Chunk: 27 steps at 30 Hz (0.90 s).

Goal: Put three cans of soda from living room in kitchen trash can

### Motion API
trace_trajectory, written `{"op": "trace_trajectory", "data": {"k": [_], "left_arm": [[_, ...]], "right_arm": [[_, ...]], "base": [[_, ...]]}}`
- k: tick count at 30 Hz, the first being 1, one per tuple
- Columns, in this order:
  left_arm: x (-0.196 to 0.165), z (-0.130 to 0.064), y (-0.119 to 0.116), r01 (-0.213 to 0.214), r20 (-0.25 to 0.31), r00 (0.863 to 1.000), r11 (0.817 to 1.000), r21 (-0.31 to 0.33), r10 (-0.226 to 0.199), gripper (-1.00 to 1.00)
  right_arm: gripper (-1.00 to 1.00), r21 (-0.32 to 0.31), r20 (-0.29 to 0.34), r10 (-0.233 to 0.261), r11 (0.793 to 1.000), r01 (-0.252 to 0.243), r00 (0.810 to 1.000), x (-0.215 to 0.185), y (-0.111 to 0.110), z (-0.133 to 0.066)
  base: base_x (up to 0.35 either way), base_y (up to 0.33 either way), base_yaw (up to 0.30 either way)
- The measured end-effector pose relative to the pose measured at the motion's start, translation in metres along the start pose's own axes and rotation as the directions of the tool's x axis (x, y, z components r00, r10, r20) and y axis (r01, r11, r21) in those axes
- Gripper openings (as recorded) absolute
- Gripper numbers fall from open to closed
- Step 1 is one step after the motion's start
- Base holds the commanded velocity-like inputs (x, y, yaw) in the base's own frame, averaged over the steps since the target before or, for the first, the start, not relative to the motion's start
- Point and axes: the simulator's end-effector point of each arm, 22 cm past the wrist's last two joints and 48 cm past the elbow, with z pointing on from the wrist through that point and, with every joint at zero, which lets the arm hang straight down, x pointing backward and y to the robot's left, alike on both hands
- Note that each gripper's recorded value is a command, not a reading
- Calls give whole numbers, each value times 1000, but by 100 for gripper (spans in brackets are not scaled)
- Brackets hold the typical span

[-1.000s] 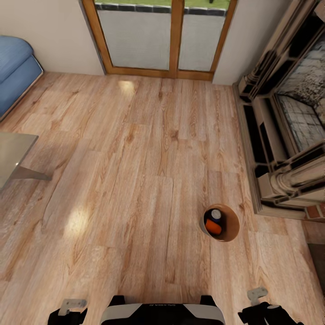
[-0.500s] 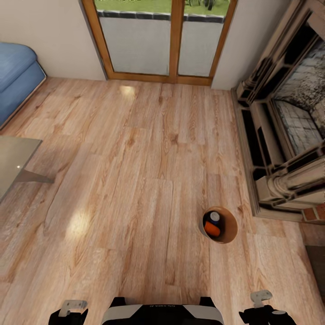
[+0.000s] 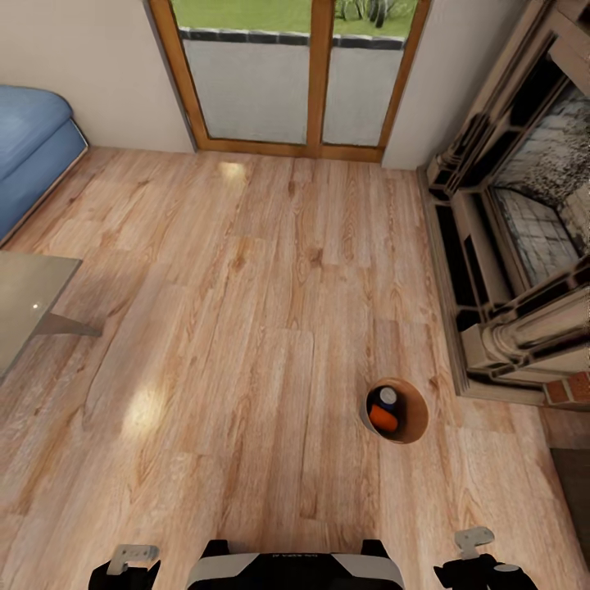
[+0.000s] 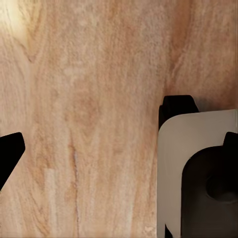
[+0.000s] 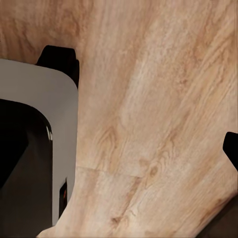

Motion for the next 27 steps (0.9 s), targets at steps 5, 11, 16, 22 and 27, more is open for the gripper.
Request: {"op": "trace_trajectory", "data": {"k": [5, 11, 16, 22, 27], "left_arm": [[-4, -8, 1, -1, 13, 1000, 1000, 0, 1, 100], [-2, -20, 1, -4, 29, 1000, 1000, 1, 4, 100], [-3, -28, 1, -5, 37, 999, 1000, 1, 5, 100], [-7, -36, 1, -3, 48, 999, 1000, 2, 3, 100], [-10, -43, 1, -3, 56, 998, 1000, 2, 3, 100]], "right_arm": [[100, -3, -9, -2, 1000, 2, 1000, 13, 2, -8], [100, -3, 15, -5, 1000, 5, 1000, 17, 3, -18], [100, -4, 25, -5, 1000, 5, 1000, 18, 3, -26], [100, -1, 35, -5, 1000, 5, 999, 17, 2, -35], [100, 3, 42, -5, 1000, 5, 999, 16, 2, -42]], "base": [[0, 0, 0], [0, 0, 0], [0, 0, 0], [0, 0, 0], [0, 0, 0]]}}
